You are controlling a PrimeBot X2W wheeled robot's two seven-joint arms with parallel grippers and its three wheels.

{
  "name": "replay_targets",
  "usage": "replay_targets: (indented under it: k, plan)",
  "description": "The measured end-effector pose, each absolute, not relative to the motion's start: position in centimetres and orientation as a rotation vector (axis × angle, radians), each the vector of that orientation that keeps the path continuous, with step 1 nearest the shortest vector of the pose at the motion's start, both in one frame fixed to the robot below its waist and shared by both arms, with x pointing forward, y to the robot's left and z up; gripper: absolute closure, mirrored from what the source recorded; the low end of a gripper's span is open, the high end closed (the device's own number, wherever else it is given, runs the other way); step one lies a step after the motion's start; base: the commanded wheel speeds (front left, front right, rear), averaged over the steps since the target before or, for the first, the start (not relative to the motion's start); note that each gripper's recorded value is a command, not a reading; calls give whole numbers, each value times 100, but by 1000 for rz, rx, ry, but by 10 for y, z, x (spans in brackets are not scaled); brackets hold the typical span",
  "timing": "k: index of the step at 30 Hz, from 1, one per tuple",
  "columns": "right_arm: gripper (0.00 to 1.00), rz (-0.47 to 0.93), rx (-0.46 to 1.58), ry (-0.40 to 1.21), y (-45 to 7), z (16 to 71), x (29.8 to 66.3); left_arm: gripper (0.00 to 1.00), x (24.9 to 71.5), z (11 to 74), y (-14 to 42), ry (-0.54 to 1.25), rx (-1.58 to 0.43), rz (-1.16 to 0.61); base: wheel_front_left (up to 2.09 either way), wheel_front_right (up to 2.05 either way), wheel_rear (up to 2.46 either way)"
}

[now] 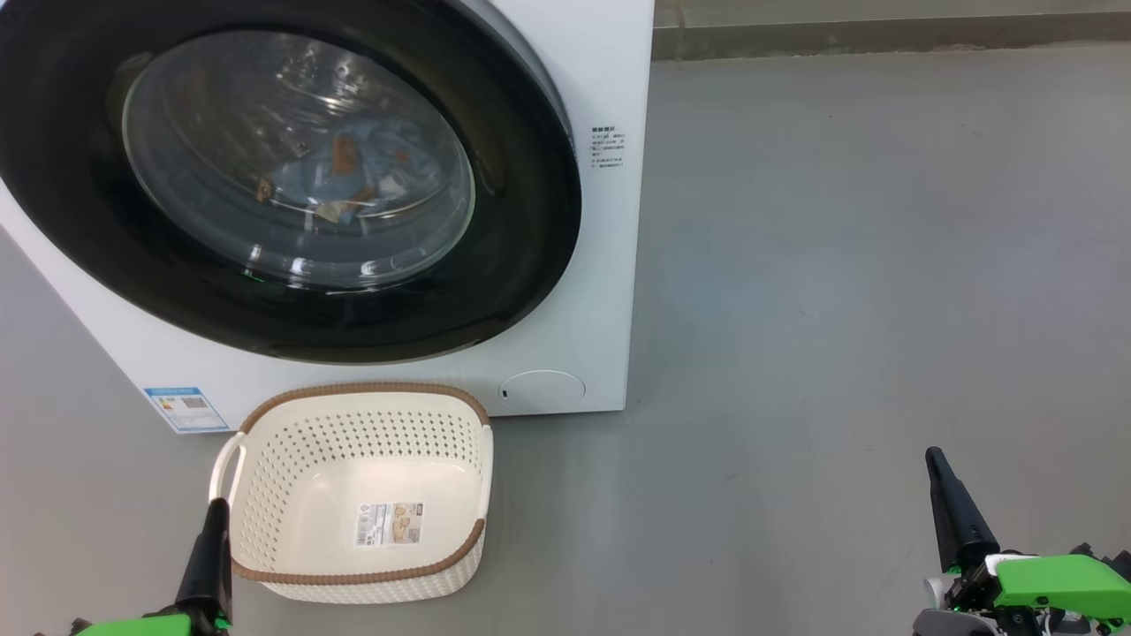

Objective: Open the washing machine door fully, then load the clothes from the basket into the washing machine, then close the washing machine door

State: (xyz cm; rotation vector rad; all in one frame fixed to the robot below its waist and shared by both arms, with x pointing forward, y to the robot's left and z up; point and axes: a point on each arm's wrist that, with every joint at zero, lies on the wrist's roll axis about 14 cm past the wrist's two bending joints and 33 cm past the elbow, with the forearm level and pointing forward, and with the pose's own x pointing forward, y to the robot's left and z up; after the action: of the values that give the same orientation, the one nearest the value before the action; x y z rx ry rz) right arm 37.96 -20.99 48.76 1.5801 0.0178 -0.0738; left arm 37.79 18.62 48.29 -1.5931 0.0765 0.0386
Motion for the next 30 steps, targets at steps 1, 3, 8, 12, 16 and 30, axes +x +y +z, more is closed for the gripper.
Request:
replay_targets:
  k: [1, 3, 8, 12, 16, 30]
  plan:
    - [100, -74, 1580, 18, -210, 488, 380, 100, 378, 483, 186, 77, -1593, 39, 0, 0, 0]
    - [100, -74, 1580, 18, -210, 488, 380, 100, 378, 483, 186, 76, -1593, 39, 0, 0, 0]
    - [100, -74, 1581, 18, -210, 488, 380, 100, 378, 483, 186, 76, -1593, 39, 0, 0, 0]
    - [100, -74, 1581, 18, -210, 488, 380, 100, 378, 483, 186, 76, -1593, 39, 0, 0, 0]
    - [100, -74, 1581, 18, -210, 488, 380, 100, 378, 483, 186, 76, -1593, 39, 0, 0, 0]
    - [100, -74, 1582, 18, -209, 488, 380, 100, 378, 483, 187, 76, -1593, 39, 0, 0, 0]
